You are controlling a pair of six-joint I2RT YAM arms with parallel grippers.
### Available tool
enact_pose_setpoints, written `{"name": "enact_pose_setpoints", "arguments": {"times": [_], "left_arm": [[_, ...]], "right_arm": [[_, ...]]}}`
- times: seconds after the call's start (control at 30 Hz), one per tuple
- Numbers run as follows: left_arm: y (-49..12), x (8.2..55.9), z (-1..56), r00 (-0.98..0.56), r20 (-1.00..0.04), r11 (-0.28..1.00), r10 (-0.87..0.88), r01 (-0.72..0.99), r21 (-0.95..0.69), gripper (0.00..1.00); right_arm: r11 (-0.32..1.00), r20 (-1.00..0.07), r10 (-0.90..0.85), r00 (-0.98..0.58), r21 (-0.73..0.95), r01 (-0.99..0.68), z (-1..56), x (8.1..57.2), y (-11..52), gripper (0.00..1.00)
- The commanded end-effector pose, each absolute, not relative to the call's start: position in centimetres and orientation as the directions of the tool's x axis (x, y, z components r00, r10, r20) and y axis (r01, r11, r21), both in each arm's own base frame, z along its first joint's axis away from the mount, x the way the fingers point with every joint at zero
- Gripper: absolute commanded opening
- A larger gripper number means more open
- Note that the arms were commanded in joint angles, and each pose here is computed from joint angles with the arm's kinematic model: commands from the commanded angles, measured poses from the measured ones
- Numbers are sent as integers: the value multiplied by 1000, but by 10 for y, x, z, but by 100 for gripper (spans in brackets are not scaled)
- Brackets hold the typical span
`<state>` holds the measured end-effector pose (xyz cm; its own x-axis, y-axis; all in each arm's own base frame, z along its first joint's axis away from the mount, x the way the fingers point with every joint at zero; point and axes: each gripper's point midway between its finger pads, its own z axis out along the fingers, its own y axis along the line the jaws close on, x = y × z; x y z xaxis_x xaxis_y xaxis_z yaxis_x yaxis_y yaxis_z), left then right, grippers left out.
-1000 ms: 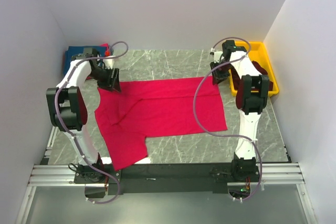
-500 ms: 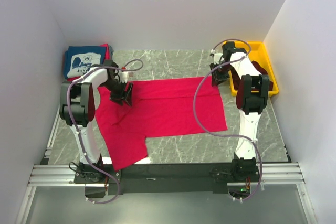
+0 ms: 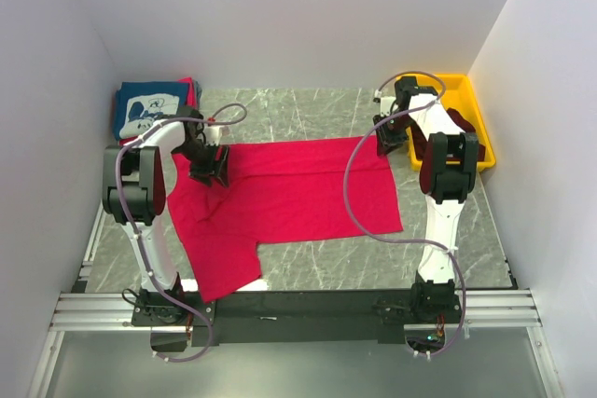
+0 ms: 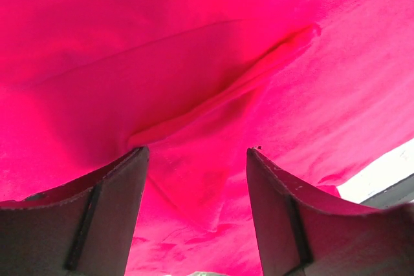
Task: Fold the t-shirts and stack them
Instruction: Fold the tshirt
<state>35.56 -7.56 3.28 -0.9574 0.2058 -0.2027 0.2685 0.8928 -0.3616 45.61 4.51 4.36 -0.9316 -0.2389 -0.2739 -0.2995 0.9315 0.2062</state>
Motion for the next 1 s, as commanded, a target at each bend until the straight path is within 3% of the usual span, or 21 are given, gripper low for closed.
{"name": "enact_pose_setpoints", "arguments": {"times": [0.0,0.3,0.97], "left_arm": [[-69,375,57,-934,-294,901,205,297,-315,67],[-63,391,68,-923,-332,909,194,296,-293,49],[-65,366,23,-952,-217,917,216,274,-288,49]], "right_arm": [[934,-326,-247,-913,172,-314,70,457,40,33],[934,-321,-245,-915,174,-312,67,455,40,33],[934,-319,-241,-917,182,-309,66,461,41,33]]}}
